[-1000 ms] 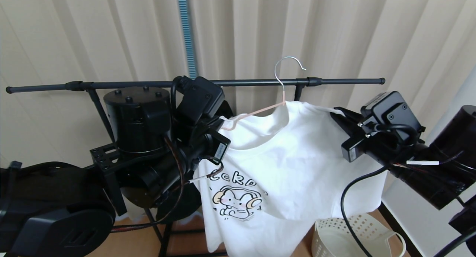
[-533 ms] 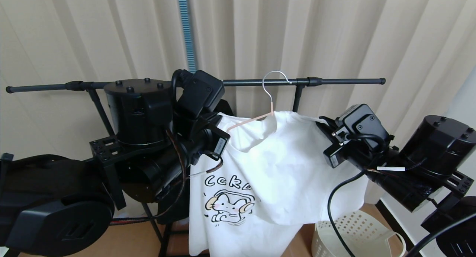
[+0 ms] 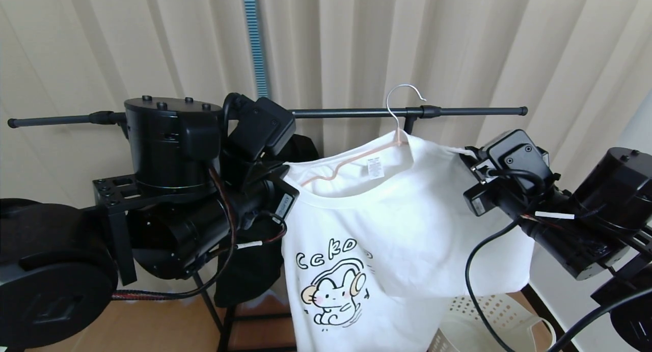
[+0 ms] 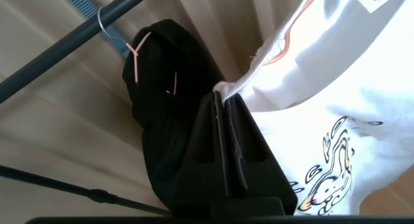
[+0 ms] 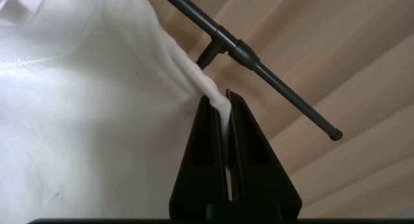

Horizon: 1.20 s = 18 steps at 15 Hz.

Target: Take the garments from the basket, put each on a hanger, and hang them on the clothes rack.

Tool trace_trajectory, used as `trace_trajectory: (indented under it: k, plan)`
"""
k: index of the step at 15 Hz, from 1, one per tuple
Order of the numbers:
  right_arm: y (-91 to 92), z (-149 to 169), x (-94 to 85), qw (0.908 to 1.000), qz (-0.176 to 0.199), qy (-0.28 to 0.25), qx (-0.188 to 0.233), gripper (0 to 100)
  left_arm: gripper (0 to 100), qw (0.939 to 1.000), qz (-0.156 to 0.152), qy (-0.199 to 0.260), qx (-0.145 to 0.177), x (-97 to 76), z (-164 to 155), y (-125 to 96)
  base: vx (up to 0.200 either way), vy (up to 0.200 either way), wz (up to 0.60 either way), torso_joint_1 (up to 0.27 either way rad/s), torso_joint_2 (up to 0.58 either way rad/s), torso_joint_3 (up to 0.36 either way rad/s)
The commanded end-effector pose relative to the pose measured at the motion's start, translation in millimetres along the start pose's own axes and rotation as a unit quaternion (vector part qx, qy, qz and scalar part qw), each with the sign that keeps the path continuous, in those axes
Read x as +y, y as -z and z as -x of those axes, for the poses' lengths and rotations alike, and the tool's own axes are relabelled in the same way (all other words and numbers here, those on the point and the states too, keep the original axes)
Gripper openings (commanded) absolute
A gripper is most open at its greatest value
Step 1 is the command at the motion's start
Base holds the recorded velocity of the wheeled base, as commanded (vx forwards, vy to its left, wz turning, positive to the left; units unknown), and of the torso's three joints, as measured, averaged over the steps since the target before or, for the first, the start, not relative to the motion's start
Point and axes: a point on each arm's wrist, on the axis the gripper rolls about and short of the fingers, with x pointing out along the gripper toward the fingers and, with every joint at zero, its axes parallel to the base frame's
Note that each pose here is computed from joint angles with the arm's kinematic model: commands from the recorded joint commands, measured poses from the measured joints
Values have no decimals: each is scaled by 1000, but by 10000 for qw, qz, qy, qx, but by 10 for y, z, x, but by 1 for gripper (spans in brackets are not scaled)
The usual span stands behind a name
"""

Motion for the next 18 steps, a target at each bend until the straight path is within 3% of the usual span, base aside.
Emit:
trace_trajectory:
  k: [1,7,14,18]
  plan:
    - [-35,4,43,10000,-23,-27,-60,0,0,10000,5,53,-83,-28,34,-41,0,0,0,0,0,0]
    - [2,-118,392,9993,-125,-143,-315,0,0,9996,79,192,-208,-142,-21,-130,0,0,0,0,0,0]
    - [1,-99,452,9975,-313,-466,-433,0,0,9991,268,170,-277,-133,-44,-173,0,0,0,0,0,0]
    - [76,-147,565,9974,-265,-595,-315,0,0,9970,507,189,-545,-137,-58,-359,0,0,0,0,0,0]
